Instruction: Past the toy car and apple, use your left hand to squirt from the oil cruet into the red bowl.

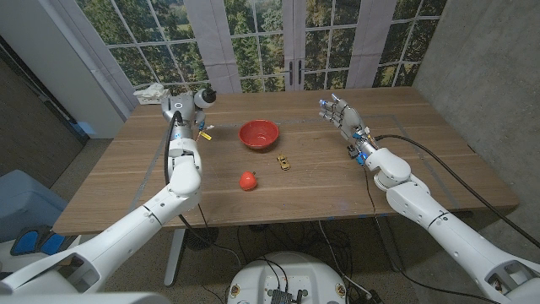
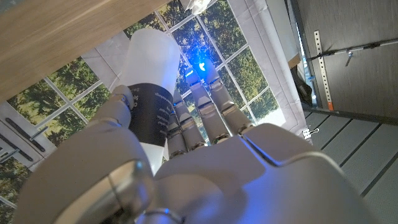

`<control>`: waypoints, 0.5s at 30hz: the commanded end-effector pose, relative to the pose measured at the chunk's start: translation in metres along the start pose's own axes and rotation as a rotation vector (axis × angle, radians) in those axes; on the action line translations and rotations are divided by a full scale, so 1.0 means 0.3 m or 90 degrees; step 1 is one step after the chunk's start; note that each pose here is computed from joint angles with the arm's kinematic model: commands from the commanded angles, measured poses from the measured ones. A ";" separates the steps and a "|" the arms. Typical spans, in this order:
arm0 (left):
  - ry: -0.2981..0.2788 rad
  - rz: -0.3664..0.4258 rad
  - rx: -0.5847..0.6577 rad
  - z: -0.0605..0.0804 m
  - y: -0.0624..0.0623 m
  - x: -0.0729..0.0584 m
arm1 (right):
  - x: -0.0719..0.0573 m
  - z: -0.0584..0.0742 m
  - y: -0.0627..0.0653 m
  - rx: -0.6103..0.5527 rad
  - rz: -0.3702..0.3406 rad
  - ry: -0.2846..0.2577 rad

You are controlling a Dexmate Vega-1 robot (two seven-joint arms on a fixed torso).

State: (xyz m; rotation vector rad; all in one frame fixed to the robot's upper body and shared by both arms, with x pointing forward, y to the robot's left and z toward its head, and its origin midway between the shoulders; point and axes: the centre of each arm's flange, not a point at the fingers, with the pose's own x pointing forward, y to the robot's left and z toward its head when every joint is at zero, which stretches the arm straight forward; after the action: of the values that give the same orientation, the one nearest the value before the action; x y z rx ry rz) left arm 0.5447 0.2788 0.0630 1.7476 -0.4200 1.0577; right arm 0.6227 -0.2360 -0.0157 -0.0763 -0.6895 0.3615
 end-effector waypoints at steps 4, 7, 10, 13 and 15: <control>0.133 -0.094 -0.299 -0.083 -0.177 -0.057 | -0.016 0.101 0.073 -0.024 0.043 -0.017; 0.150 -0.109 -0.355 -0.083 -0.202 -0.058 | -0.011 0.107 0.077 -0.027 0.047 -0.016; 0.158 -0.121 -0.391 -0.074 -0.225 -0.056 | -0.004 0.114 0.082 -0.030 0.051 -0.015; 0.163 -0.131 -0.426 -0.064 -0.245 -0.056 | -0.001 0.121 0.084 -0.035 0.053 -0.014; 0.168 -0.135 -0.449 -0.059 -0.257 -0.057 | 0.000 0.124 0.085 -0.039 0.053 -0.012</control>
State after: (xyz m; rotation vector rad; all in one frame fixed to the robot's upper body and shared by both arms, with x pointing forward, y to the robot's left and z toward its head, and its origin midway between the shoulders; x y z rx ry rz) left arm 0.5361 0.3015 0.0644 1.6601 -0.3584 1.0954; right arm 0.6286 -0.2368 -0.0224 -0.0917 -0.6431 0.3415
